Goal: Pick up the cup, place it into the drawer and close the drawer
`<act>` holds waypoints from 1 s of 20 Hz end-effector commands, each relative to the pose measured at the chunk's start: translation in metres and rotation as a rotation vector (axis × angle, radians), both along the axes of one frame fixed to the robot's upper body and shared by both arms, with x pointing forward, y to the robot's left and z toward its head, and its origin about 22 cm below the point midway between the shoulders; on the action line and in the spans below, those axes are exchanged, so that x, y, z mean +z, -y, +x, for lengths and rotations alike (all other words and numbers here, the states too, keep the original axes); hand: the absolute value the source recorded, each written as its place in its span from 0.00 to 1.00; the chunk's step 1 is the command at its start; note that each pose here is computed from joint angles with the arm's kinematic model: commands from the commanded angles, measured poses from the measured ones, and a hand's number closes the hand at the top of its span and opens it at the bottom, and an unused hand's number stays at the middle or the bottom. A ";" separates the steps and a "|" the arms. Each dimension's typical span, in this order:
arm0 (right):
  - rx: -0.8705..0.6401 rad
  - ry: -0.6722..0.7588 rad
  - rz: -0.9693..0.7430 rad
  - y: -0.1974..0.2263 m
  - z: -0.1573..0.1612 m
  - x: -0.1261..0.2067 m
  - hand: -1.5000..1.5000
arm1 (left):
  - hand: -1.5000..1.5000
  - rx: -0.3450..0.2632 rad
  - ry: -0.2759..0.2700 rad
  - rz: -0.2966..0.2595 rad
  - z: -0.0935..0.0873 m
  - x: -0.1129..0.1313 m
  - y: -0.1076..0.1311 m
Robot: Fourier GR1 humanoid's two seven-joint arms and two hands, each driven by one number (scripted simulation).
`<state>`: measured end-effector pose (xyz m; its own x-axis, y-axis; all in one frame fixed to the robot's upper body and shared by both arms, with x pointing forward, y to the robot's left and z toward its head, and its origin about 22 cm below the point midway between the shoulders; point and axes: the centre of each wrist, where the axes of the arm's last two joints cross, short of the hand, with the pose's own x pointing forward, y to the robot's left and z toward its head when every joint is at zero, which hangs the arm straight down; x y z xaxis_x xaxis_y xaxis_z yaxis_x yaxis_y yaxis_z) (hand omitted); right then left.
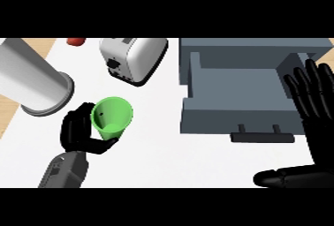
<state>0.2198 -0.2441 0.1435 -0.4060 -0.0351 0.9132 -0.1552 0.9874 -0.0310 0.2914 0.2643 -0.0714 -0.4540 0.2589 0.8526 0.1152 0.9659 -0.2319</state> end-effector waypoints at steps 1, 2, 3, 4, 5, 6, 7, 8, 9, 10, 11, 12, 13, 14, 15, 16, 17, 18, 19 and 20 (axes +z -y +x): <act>0.013 -0.023 0.010 0.004 0.001 0.000 0.00 | 1.00 -0.075 0.058 0.004 0.002 0.029 0.012; -0.013 -0.017 0.007 0.009 0.006 0.004 0.00 | 1.00 -0.083 0.036 -0.001 0.007 0.056 0.031; 0.007 0.009 0.001 -0.001 0.002 0.000 0.00 | 1.00 -0.086 0.059 0.008 0.024 0.072 0.018; 0.010 -0.002 0.005 0.001 -0.001 -0.003 0.00 | 1.00 -0.106 0.048 -0.016 0.011 0.080 0.035; 0.000 -0.001 -0.005 0.014 0.005 0.007 0.00 | 1.00 -0.110 0.053 -0.034 0.023 0.087 0.060; 0.000 -0.002 0.003 0.006 0.021 -0.013 0.00 | 1.00 -0.102 0.056 -0.037 0.018 0.092 0.059; -0.005 -0.007 0.004 0.015 0.007 0.009 0.00 | 1.00 -0.132 0.059 -0.034 0.014 0.107 0.059; -0.013 0.000 0.010 -0.005 0.001 0.008 0.00 | 1.00 -0.116 0.067 -0.038 0.026 0.114 0.072; 0.005 0.011 0.003 -0.008 -0.006 0.000 0.00 | 1.00 -0.125 0.070 -0.016 0.026 0.136 0.075; -0.010 -0.012 0.018 0.013 0.012 -0.005 0.00 | 1.00 -0.117 0.069 -0.034 0.025 0.120 0.088; 0.010 -0.011 0.000 0.009 0.015 0.000 0.00 | 1.00 -0.104 0.066 -0.038 0.042 0.131 0.084; 0.003 0.003 -0.004 0.009 -0.013 -0.002 0.00 | 1.00 -0.099 0.091 -0.009 0.038 0.161 0.086; 0.007 0.030 -0.020 0.005 -0.001 0.003 0.00 | 1.00 -0.133 0.092 -0.006 0.047 0.167 0.090; 0.007 0.007 -0.009 0.011 -0.005 -0.006 0.00 | 1.00 -0.109 0.093 0.005 0.048 0.172 0.088; -0.001 0.016 0.005 -0.004 0.000 0.009 0.00 | 1.00 -0.129 0.087 0.014 0.053 0.175 0.083; 0.002 0.002 -0.020 0.009 0.008 -0.005 0.00 | 1.00 -0.119 0.084 0.023 0.054 0.190 0.108; -0.004 0.008 0.002 0.013 0.004 -0.011 0.00 | 1.00 -0.116 0.090 0.023 0.053 0.202 0.120; 0.005 -0.007 0.001 0.003 -0.009 -0.008 0.00 | 1.00 -0.126 0.103 0.055 0.063 0.202 0.119; -0.002 -0.002 -0.020 0.018 -0.011 -0.002 0.00 | 1.00 -0.119 0.083 0.049 0.057 0.211 0.127; -0.024 -0.017 -0.011 0.017 -0.007 0.000 0.00 | 1.00 -0.113 0.088 0.058 0.058 0.208 0.137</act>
